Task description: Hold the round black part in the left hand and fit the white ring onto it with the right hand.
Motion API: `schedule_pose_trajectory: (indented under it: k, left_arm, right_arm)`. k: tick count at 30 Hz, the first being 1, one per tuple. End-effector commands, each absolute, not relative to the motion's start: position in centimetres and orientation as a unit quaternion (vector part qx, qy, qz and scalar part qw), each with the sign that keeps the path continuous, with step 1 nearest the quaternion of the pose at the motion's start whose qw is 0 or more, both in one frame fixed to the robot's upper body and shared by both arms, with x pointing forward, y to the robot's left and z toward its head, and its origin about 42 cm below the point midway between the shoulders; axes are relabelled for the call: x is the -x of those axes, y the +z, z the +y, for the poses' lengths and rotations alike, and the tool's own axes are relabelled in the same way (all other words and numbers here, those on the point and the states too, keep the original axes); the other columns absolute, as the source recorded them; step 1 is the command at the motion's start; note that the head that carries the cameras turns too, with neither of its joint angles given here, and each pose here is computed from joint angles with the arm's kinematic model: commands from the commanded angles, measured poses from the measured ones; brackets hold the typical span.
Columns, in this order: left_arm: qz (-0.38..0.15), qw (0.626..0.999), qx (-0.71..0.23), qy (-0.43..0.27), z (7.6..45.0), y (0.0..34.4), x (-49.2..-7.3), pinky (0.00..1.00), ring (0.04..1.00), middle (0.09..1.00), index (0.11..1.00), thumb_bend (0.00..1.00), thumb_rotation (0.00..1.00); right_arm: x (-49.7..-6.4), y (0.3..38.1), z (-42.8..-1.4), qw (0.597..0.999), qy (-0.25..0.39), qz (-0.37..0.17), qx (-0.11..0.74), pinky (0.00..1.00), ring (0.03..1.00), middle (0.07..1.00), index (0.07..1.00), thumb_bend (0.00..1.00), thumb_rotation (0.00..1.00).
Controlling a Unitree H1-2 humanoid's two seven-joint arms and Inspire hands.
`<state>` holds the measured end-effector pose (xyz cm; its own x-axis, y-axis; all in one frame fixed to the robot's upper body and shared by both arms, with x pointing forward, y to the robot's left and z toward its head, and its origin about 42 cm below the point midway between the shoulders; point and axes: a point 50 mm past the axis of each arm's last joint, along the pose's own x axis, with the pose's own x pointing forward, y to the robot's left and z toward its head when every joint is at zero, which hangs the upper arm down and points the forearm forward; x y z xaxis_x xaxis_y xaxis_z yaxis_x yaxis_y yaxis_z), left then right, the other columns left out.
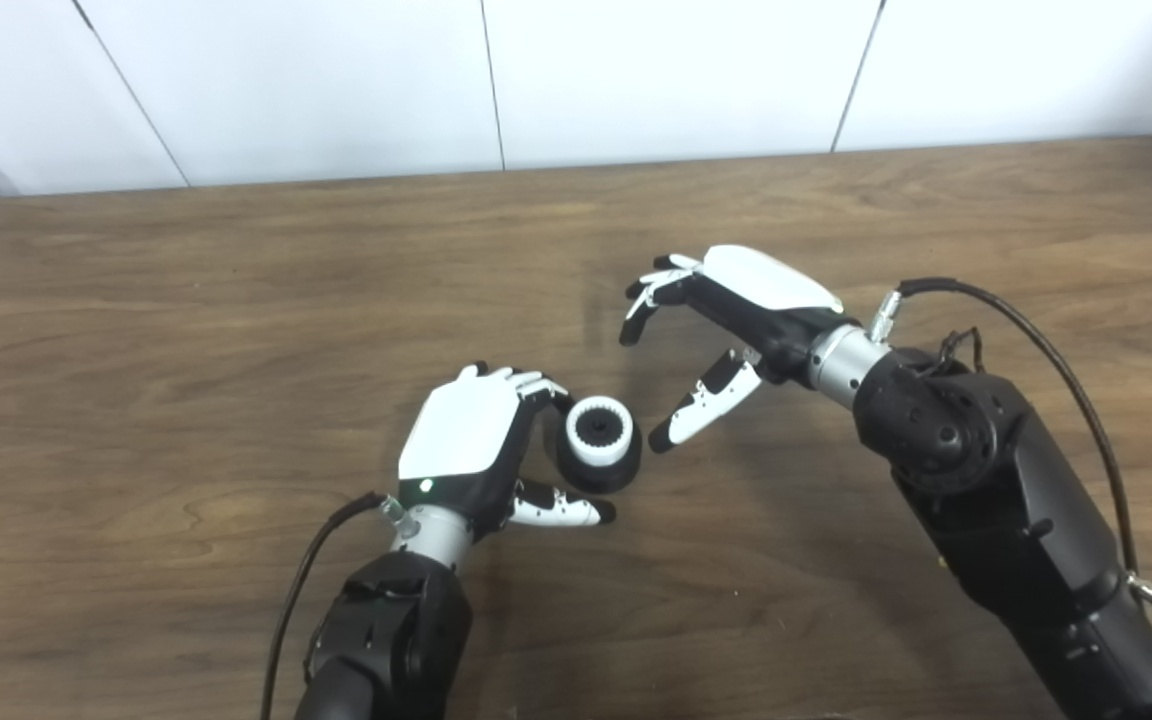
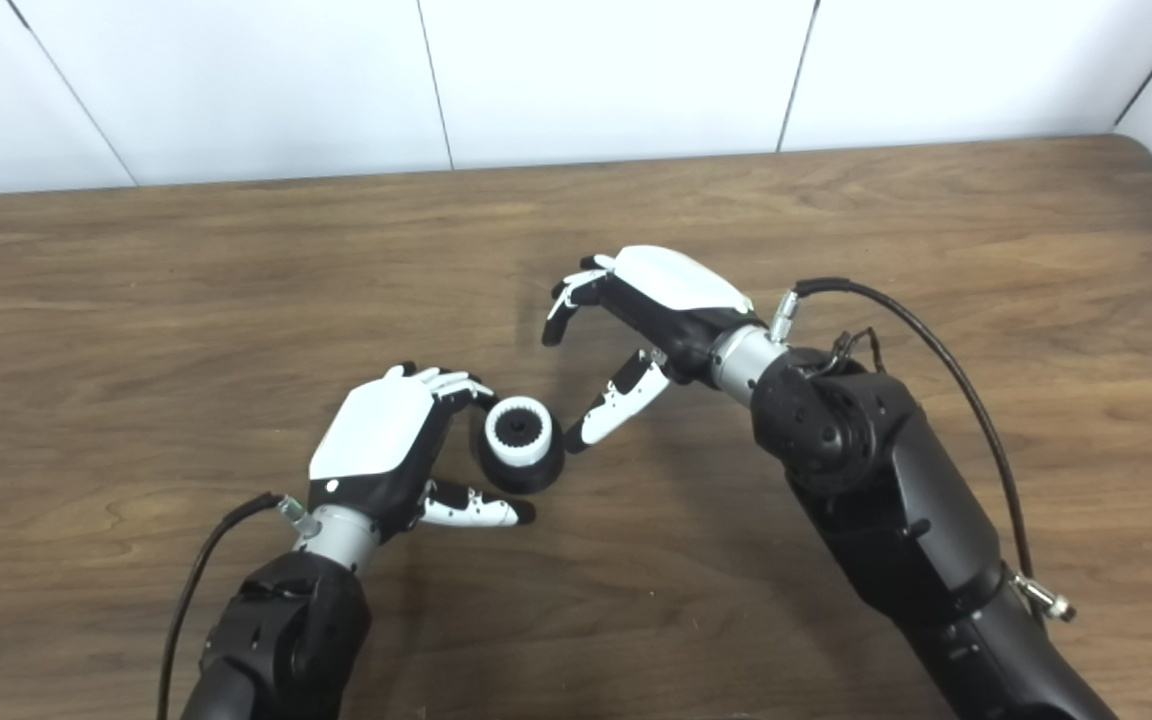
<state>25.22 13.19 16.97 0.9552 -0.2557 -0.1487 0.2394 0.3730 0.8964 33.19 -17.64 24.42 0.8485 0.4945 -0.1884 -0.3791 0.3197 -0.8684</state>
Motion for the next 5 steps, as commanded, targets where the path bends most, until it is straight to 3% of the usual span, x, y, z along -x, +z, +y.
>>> schedule_pose_trajectory:
  k: [1,5]
  left_arm:
    - [-0.029,0.830,-0.541,-0.132,13.54,18.39,-25.65,1.00,0.905,0.845,0.702,0.94,0.29]
    - [-0.037,0.830,-0.541,-0.131,14.36,18.81,-25.99,1.00,0.900,0.837,0.707,0.93,0.31]
  right_arm:
    - [-33.47,25.91,-17.79,0.814,0.249,-0.086,0.518,0.90,0.977,0.872,0.661,0.98,0.28]
    - [-33.52,25.83,-17.84,0.814,0.246,-0.084,0.520,0.90,0.974,0.871,0.663,0.98,0.27]
